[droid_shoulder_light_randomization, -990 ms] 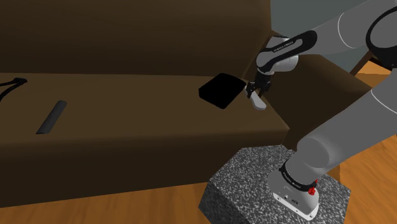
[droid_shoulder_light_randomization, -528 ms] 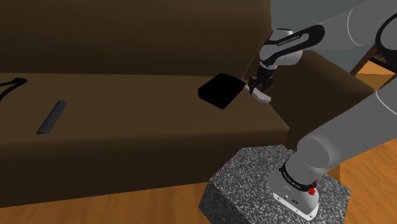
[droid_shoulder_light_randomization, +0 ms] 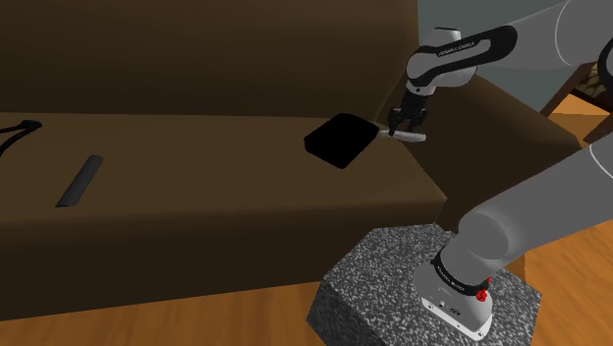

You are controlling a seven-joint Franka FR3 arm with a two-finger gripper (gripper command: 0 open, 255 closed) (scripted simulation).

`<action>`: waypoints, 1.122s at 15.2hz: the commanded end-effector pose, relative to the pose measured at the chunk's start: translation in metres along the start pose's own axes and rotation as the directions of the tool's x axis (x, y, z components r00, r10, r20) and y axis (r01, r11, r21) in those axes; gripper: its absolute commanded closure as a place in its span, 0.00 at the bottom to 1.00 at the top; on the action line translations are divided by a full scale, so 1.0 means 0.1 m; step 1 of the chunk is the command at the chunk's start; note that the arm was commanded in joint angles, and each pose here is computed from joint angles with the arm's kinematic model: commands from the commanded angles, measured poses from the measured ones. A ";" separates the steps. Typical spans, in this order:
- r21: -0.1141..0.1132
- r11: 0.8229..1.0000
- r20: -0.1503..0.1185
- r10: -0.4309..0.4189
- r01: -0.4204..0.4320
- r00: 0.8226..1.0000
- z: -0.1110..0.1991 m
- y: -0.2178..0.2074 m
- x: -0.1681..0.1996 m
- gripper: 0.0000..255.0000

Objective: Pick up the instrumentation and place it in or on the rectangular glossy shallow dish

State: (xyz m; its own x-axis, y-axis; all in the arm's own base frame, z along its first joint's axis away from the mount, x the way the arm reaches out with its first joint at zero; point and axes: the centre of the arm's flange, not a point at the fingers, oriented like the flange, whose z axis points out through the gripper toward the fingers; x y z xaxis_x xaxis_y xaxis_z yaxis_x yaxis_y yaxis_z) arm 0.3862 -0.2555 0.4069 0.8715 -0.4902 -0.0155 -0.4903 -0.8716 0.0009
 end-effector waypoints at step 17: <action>0.000 1.000 -0.001 -0.001 0.001 1.000 -0.60 -0.86 0.33 1.00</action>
State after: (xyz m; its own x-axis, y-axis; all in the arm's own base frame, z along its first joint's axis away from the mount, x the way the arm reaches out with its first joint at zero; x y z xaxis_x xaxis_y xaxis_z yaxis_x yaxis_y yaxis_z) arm 0.4441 -0.2087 0.4648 0.8722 -0.4890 -0.0147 -0.4890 -0.8723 0.0012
